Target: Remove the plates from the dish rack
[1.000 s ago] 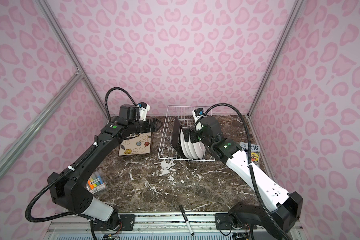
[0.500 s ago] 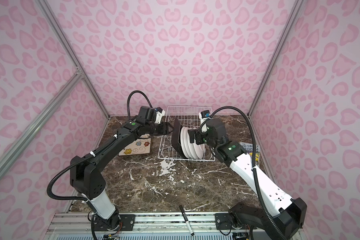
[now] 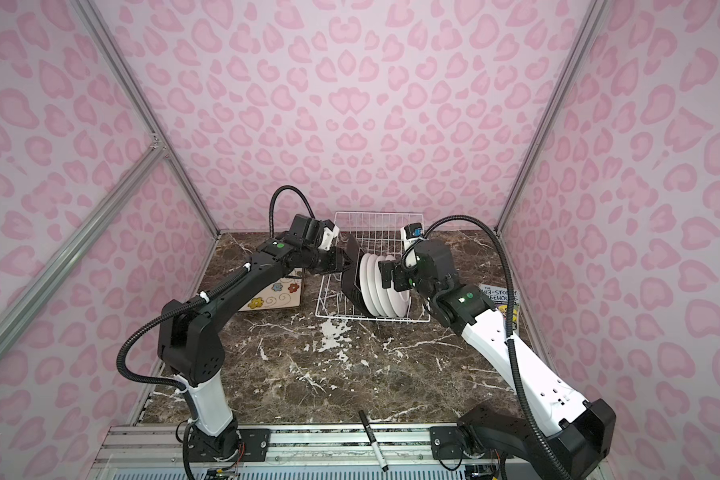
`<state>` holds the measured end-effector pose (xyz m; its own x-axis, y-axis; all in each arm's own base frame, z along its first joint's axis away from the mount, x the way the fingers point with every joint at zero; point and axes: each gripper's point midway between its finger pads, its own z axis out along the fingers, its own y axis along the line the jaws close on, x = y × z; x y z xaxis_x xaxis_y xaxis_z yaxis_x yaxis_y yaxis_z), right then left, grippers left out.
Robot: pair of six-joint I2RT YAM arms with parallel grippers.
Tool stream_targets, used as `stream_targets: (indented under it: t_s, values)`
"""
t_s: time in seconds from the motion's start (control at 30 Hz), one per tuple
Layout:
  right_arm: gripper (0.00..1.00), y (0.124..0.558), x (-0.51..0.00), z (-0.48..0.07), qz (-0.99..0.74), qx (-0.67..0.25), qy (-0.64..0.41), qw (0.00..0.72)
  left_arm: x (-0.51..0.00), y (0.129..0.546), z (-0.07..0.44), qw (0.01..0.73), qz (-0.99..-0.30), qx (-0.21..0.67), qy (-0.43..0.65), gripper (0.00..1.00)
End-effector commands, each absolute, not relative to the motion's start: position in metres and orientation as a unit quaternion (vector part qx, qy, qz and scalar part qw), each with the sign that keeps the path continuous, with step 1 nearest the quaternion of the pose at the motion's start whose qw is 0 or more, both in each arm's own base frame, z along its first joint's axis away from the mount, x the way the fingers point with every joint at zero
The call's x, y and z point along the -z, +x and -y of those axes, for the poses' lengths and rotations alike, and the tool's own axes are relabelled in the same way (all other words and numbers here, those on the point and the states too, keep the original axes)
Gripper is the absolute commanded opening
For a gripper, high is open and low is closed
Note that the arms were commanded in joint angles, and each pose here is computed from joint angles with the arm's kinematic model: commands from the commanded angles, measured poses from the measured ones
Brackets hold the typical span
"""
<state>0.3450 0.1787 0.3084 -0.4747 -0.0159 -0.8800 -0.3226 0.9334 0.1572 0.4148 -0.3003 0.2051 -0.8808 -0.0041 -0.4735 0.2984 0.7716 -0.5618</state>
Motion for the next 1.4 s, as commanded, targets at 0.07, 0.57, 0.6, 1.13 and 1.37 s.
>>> stream_targets:
  t_s: [0.07, 0.57, 0.6, 1.13, 1.37]
  values:
    - [0.99, 0.348, -0.306, -0.180, -0.845, -0.155, -0.097, 0.503, -0.188, 0.412, 0.297, 0.209, -0.926, 0.307, 0.068, 0.39]
    - [0.99, 0.350, -0.310, -0.178, -0.841, -0.153, -0.094, 0.510, -0.171, 0.414, 0.300, 0.197, -0.933, 0.299, 0.047, 0.28]
    - [0.99, 0.350, -0.310, -0.178, -0.841, -0.153, -0.095, 0.510, -0.170, 0.414, 0.299, 0.195, -0.933, 0.299, 0.045, 0.27]
    - [0.99, 0.351, -0.312, -0.177, -0.839, -0.152, -0.095, 0.514, -0.176, 0.415, 0.300, 0.192, -0.931, 0.312, 0.011, 0.04]
    - [0.99, 0.350, -0.315, -0.175, -0.839, -0.148, -0.094, 0.516, -0.203, 0.415, 0.307, 0.209, -0.911, 0.355, -0.005, 0.04]
